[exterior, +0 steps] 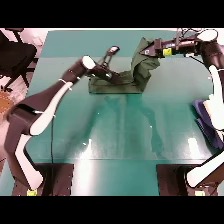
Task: Fold the shirts.
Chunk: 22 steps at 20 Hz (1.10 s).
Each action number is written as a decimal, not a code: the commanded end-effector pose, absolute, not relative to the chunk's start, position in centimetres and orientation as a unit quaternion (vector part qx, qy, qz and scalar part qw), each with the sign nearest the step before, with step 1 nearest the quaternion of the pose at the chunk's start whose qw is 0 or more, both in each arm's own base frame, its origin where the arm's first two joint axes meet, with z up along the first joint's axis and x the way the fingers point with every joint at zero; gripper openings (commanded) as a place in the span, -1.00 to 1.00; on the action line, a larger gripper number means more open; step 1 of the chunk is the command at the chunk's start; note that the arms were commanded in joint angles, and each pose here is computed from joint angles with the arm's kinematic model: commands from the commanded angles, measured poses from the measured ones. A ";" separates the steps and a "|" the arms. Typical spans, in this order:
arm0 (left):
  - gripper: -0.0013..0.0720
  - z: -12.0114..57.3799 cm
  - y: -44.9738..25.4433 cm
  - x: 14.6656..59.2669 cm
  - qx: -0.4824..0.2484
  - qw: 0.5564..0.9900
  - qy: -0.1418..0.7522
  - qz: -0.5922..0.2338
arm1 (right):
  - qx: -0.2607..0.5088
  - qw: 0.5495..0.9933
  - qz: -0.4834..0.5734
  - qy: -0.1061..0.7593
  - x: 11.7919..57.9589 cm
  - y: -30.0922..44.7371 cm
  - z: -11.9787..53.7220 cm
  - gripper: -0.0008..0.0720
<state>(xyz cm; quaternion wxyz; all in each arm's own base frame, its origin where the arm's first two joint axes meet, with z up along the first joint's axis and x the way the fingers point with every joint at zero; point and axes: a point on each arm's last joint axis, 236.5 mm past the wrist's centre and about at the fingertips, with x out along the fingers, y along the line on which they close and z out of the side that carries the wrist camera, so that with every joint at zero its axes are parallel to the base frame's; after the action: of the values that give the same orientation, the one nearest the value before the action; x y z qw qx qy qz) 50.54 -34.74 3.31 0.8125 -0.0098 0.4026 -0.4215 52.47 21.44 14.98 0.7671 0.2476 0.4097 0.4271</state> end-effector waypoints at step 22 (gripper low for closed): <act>-0.91 13.6 -17.9 51.4 0.043 0.861 0.389 -0.325 | 0.382 0.702 0.393 0.454 52.4 41.8 4.8 0.29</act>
<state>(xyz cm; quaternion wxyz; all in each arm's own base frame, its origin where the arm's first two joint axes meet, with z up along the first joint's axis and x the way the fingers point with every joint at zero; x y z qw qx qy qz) 51.56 -18.19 13.62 0.8620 0.0386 0.3858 -0.3265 52.29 40.87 3.91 0.7146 0.3541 0.4648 0.3846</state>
